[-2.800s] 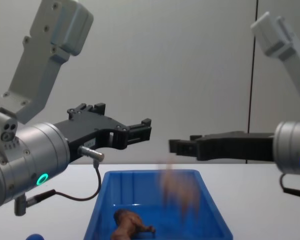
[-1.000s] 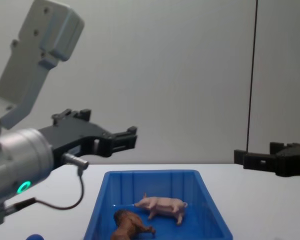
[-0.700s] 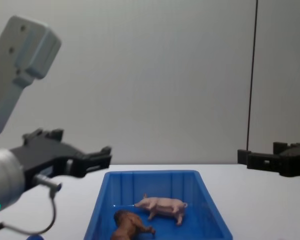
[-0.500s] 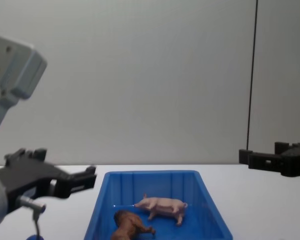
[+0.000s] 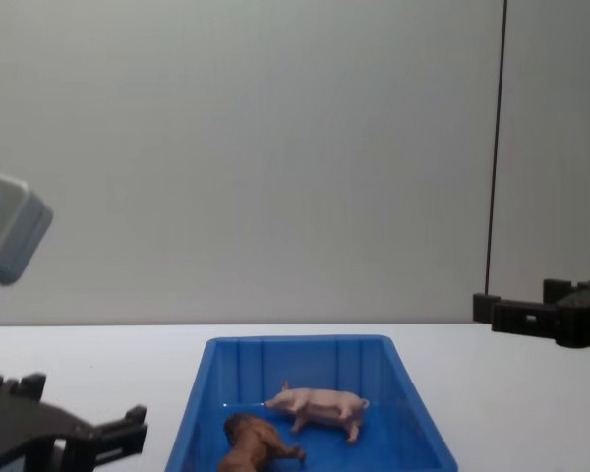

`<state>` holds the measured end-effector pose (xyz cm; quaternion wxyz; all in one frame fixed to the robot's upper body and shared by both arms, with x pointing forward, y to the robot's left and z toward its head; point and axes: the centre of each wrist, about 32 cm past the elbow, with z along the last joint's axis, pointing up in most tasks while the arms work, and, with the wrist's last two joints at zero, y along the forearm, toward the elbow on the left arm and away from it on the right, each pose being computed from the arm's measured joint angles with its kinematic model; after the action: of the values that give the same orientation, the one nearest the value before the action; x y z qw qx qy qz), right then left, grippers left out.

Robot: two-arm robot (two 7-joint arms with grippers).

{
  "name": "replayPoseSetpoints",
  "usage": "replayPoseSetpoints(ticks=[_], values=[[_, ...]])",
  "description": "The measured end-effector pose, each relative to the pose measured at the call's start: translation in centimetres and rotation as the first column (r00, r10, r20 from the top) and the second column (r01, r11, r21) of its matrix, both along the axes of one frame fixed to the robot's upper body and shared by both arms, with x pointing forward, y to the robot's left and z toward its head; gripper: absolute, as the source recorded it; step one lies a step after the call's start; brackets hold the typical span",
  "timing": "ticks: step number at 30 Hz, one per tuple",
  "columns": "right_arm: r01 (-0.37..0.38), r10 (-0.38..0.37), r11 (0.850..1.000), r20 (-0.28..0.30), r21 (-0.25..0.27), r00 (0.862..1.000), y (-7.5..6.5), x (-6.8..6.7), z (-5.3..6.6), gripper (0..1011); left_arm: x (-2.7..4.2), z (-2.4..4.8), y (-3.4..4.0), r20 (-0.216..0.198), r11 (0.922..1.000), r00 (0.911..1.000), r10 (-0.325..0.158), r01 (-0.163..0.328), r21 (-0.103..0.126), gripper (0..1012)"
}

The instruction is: Pick up the two dolls from the table and place them into the box.

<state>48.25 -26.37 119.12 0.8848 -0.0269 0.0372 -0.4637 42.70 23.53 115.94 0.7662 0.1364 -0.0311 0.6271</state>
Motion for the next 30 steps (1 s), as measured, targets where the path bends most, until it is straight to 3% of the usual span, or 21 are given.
replayPoseSetpoints(ticks=[19, 28, 30], values=[[0.001, -0.001, 1.000, 0.000, 0.000, 1.000, 0.0, 0.0, 0.0, 1001, -0.53, -2.73, 0.57, -0.080, 0.9998, 0.9967, 0.017, -0.018, -0.007, 1001], [0.001, -0.001, 1.000, 0.000, 0.000, 1.000, 0.0, 0.0, 0.0, 1001, -0.51, -3.51, 0.68, -0.100, 0.9997, 0.9948, 0.019, -0.021, -0.011, 1001], [0.000, 0.000, 1.000, 0.000, 0.000, 1.000, 0.0, 0.0, 0.0, 1001, -0.49, -3.60, 0.68, -0.103, 0.9997, 0.9945, 0.020, -0.022, -0.012, 953]])
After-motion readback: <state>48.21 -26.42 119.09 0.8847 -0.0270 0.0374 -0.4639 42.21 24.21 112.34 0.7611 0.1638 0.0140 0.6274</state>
